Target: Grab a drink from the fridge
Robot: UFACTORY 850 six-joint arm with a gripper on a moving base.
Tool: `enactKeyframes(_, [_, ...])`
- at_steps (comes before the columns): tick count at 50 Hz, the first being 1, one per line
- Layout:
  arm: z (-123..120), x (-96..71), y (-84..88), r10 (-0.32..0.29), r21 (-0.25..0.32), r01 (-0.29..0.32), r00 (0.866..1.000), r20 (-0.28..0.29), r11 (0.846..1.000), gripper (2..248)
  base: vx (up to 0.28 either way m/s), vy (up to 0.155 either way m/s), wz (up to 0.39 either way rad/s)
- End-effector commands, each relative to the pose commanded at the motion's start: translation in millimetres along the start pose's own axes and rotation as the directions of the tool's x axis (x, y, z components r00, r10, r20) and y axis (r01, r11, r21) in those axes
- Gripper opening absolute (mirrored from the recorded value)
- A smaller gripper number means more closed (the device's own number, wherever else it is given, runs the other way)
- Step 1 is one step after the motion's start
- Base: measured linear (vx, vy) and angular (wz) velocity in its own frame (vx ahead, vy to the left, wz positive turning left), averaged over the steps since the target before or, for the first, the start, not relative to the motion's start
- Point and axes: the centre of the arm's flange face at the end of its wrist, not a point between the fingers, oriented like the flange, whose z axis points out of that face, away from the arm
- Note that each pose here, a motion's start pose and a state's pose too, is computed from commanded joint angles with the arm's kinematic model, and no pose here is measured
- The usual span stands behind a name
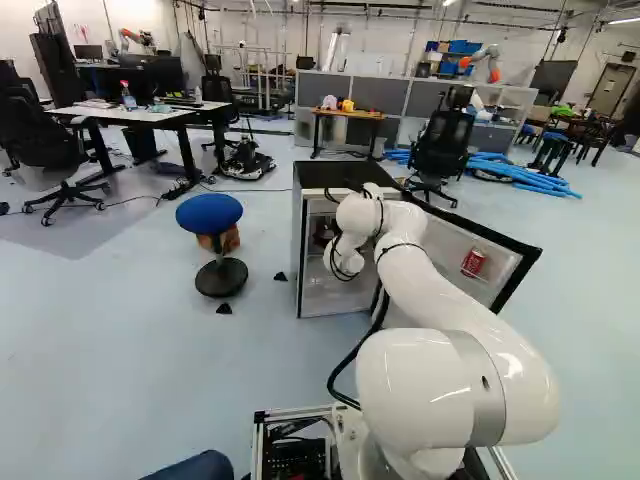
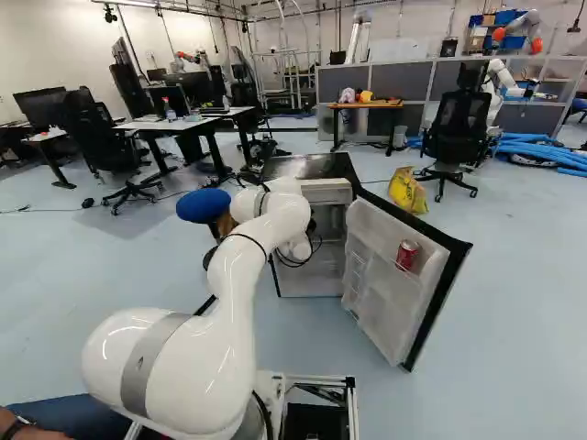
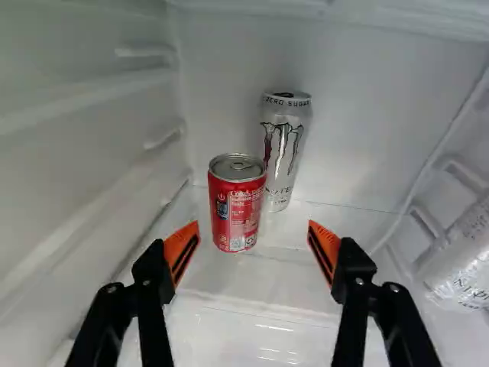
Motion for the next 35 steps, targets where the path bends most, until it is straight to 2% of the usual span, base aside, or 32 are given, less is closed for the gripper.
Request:
enactKeyframes(4, [0.0,0.0,0.0,0.000,0.000,0.000,1.000,0.000,1.000,197,0.000,0.000,0.000])
enactKeyframes(5, [0.0,0.0,0.0,0.000,0.000,0.000,1.000,0.000,1.000,185,0.000,0.000,0.000])
enactKeyframes(9, [0.0,0.0,0.0,0.000,0.000,0.000,1.000,0.000,1.000,185,0.000,0.000,0.000])
enactKeyframes(10, [0.0,0.0,0.0,0.000,0.000,0.000,1.000,0.000,1.000,173,0.000,0.000,0.000])
enactKeyframes(15, [0.0,0.0,0.0,0.000,0.000,0.000,1.000,0.000,1.000,173,0.000,0.000,0.000])
enactKeyframes(16, [0.0,0.0,0.0,0.000,0.000,0.000,1.000,0.000,1.000,161,0.000,0.000,0.000])
enactKeyframes(20, [0.0,0.0,0.0,0.000,0.000,0.000,1.000,0.000,1.000,161,0.000,0.000,0.000])
enactKeyframes(21, [0.0,0.0,0.0,0.000,0.000,0.000,1.000,0.000,1.000,148,0.000,0.000,0.000])
enactKeyframes(25, [0.3,-0.1,0.0,0.000,0.000,0.000,1.000,-0.001,1.000,148,0.000,0.000,0.000])
enactKeyframes(26, [0.9,-0.2,0.1,-0.001,0.000,0.001,1.000,-0.002,1.000,136,0.000,0.000,0.000])
enactKeyframes(30, [5.1,-1.0,0.7,-0.004,-0.001,0.004,1.000,-0.012,1.000,136,0.000,0.000,0.000])
enactKeyframes(31, [6.5,-1.3,0.8,-0.005,-0.002,0.004,1.000,-0.015,1.000,124,0.000,0.000,0.000])
enactKeyframes(35, [12.3,-2.6,1.6,-0.009,-0.003,0.009,1.000,-0.029,1.000,124,0.000,0.000,0.000])
